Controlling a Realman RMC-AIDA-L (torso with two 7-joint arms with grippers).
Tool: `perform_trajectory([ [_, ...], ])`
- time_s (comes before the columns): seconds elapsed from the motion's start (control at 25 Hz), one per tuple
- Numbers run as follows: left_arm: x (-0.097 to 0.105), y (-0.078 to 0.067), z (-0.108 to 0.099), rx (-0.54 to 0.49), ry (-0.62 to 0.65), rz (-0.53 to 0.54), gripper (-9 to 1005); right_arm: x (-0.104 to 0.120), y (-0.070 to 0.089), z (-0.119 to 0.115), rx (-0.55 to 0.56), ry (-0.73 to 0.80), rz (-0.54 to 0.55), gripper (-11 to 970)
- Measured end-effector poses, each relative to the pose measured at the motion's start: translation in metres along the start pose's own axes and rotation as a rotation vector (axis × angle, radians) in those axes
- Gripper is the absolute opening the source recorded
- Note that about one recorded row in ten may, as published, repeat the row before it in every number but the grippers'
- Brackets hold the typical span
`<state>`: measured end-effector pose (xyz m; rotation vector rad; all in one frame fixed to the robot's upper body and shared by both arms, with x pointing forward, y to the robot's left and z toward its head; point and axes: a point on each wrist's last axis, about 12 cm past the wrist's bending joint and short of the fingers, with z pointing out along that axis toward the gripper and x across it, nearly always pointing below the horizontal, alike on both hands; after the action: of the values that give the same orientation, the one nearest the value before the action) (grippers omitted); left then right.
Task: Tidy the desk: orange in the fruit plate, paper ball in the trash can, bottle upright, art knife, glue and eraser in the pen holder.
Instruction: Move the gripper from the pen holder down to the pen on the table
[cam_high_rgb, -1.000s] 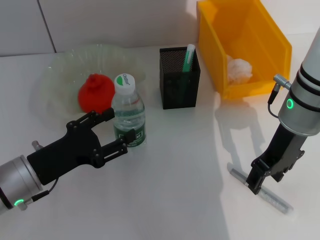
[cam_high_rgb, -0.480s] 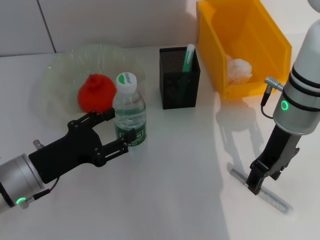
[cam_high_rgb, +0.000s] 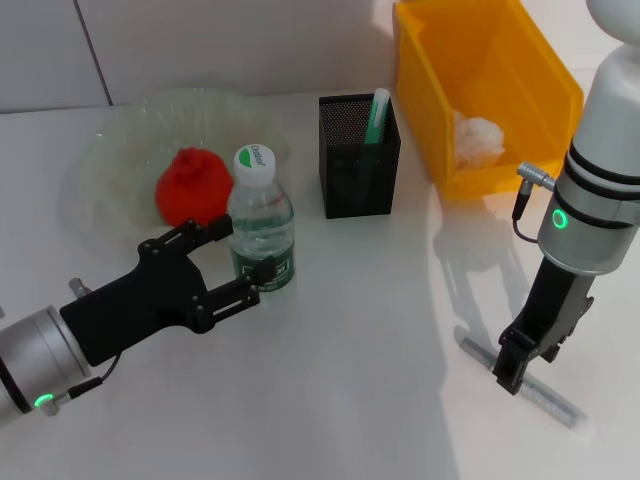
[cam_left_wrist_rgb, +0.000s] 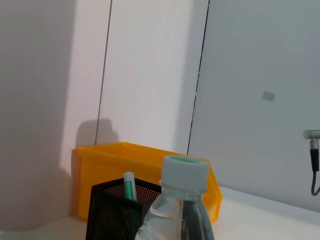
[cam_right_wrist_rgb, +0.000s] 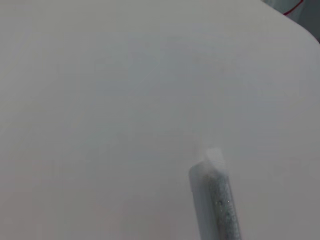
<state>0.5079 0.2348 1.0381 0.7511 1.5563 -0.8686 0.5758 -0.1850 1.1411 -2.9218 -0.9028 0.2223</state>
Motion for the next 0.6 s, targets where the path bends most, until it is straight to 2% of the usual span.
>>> perform_trajectory([
  [0.6, 0.003, -0.001, 0.000, -0.003, 0.009, 0.001, 787, -0.014, -0.004, 0.006, -0.016, -0.005, -0.030, 629],
])
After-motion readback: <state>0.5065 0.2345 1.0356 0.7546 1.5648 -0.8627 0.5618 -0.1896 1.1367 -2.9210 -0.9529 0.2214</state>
